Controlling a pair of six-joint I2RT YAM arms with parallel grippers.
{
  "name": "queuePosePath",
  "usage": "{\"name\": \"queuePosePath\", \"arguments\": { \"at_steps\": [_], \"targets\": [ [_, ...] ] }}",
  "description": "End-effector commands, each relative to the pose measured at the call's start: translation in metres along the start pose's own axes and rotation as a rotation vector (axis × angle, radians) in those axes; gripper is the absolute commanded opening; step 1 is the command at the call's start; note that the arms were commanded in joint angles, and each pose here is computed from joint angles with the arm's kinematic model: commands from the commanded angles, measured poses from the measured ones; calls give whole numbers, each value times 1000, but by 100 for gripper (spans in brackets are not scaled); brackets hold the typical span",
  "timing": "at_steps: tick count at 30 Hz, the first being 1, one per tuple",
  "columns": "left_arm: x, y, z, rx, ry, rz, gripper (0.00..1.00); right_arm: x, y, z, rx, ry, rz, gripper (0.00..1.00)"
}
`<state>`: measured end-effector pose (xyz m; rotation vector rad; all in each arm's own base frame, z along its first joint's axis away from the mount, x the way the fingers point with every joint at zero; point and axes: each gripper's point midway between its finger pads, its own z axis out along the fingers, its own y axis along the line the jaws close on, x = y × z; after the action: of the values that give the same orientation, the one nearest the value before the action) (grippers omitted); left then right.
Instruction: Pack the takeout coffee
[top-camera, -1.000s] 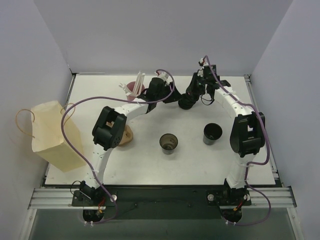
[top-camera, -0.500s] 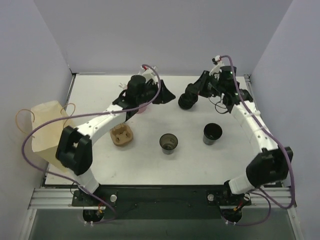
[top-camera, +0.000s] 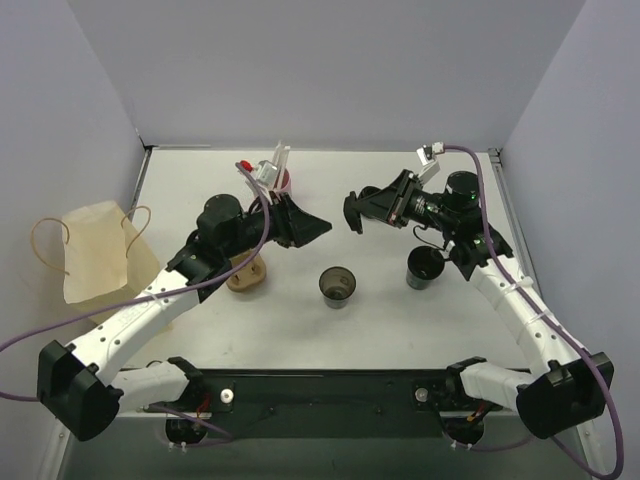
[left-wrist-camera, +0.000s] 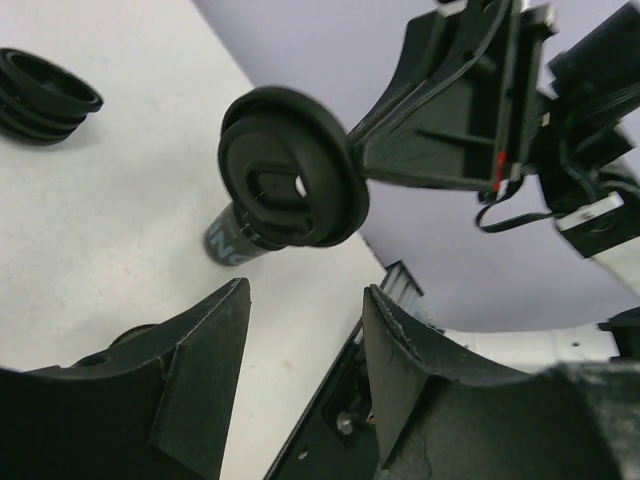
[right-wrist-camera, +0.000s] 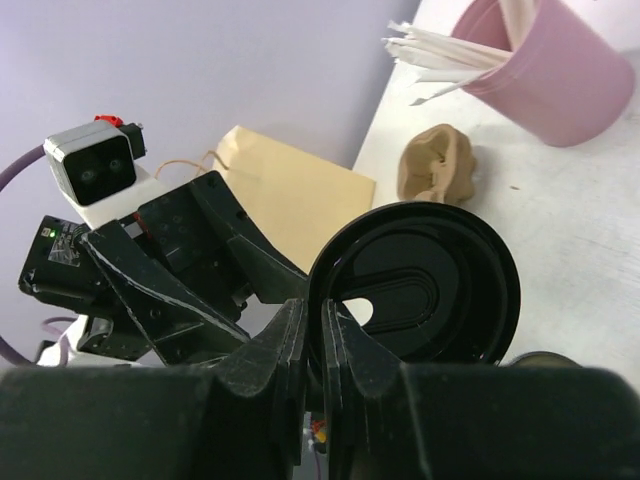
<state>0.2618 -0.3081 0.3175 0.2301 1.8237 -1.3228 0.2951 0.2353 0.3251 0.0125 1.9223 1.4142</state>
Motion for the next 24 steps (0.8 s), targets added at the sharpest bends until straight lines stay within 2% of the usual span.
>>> {"name": "queuePosePath", "arguments": {
  "at_steps": [1, 10, 15, 24],
  "targets": [
    [-33, -45, -15, 134, -123, -60, 59, 1, 52, -12, -168, -19, -65, 10],
    [-31, -51, -13, 168, -125, -87, 57, 4, 74, -19, -227, -44, -58, 10],
    [-36, -67, -13, 240, -157, -107, 57, 5, 75, -20, -227, -49, -58, 10],
    [-30, -73, 0, 260, -140, -125, 55, 7, 81, -22, -253, -53, -51, 10]
  ]
}}
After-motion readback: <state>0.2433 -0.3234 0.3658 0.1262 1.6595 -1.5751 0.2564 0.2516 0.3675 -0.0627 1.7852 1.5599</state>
